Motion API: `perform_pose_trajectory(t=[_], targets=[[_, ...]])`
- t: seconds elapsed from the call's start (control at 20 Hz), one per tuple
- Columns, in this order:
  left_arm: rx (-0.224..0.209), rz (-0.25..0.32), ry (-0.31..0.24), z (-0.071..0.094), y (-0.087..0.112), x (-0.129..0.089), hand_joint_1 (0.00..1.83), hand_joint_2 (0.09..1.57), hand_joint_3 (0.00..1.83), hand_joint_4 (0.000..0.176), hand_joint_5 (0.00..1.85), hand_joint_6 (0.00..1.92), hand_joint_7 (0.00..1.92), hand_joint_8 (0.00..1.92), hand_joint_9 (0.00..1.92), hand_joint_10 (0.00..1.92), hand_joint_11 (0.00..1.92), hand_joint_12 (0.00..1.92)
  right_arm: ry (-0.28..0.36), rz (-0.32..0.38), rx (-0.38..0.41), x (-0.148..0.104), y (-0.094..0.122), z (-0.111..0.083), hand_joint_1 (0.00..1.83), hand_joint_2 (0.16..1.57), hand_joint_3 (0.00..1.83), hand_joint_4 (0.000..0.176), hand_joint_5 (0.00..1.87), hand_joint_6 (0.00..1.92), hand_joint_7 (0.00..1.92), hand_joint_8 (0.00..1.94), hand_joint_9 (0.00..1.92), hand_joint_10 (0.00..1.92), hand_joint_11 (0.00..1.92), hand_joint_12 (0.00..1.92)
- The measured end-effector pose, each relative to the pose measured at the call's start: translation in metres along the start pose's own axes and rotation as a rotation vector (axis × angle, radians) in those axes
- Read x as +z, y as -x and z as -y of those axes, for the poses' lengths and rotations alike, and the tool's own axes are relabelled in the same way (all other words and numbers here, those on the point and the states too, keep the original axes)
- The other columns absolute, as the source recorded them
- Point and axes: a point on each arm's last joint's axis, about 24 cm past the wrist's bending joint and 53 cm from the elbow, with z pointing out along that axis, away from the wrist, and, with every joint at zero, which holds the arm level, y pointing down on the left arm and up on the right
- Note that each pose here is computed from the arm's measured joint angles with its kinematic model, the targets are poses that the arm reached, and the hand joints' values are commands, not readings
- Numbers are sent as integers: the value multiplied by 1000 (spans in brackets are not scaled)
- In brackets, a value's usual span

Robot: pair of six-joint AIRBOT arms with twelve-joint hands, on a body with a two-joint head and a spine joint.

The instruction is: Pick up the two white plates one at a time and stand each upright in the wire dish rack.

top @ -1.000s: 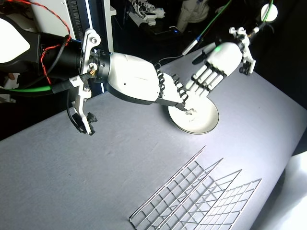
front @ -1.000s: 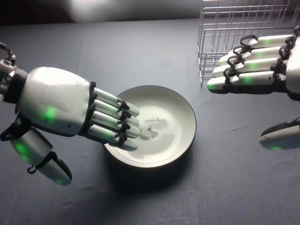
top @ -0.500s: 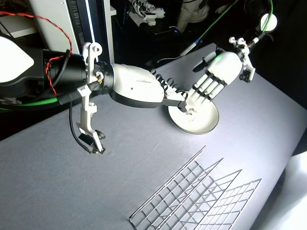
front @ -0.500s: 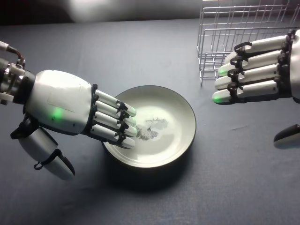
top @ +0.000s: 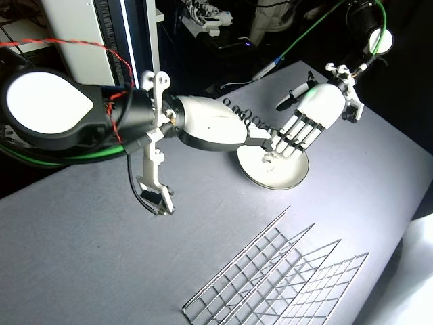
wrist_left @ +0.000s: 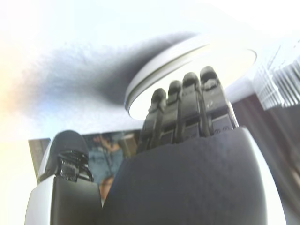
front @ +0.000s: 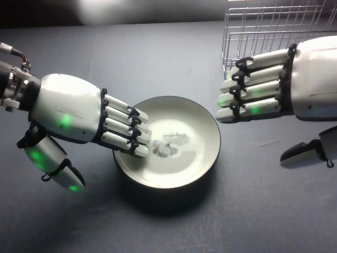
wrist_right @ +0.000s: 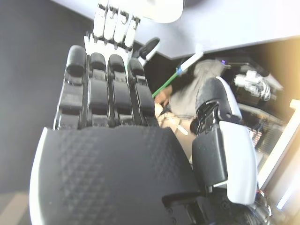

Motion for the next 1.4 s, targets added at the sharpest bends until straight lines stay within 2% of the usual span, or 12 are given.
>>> perform_pose_trajectory(t=[0.05, 0.15, 0.9, 1.0, 1.15, 1.2, 1.4], targets=[[2, -1, 0, 0, -1, 0, 0, 1180, 0, 0, 0, 0, 0, 0, 0, 0, 0, 0, -3, -2, 5, 1, -1, 2, 114, 1252, 2, 0, 173, 0, 158, 1, 140, 1, 0, 427], [8, -10, 1, -1, -5, 0, 0, 1183, 1, 0, 0, 0, 0, 0, 0, 0, 0, 0, -4, -5, 3, 3, -3, 2, 97, 1248, 0, 0, 181, 1, 166, 1, 153, 4, 0, 453], [-1, -49, -6, 1, -25, -1, 0, 1182, 0, 0, 0, 0, 0, 0, 0, 0, 0, 0, 9, -5, 13, -1, -4, 0, 129, 1248, 0, 0, 165, 6, 146, 4, 140, 5, 0, 441], [-7, -46, -5, 1, -26, 1, 0, 1180, 0, 0, 0, 0, 0, 0, 0, 0, 0, 0, 10, -5, 13, 0, -4, -1, 157, 1241, 0, 0, 191, 6, 183, 7, 168, 7, 0, 493], [-19, -37, -6, 3, -26, 5, 0, 1192, 4, 0, 4, 1, 0, 0, 0, 0, 0, 0, 10, -5, 13, 0, -4, -1, 133, 1248, 1, 0, 147, 1, 131, 2, 123, 1, 0, 391], [-27, -33, -8, 4, -27, 7, 0, 1187, 2, 0, 0, 0, 0, 0, 0, 0, 0, 0, 11, -5, 13, -1, -4, -1, 156, 1240, 0, 0, 175, 5, 161, 6, 155, 7, 0, 472], [-47, 0, -25, 10, -19, 25, 0, 1184, 0, 0, 0, 0, 0, 0, 0, 0, 0, 0, 10, -5, 9, -1, -4, 0, 149, 1249, 1, 0, 166, 2, 159, 3, 152, 3, 0, 459]])
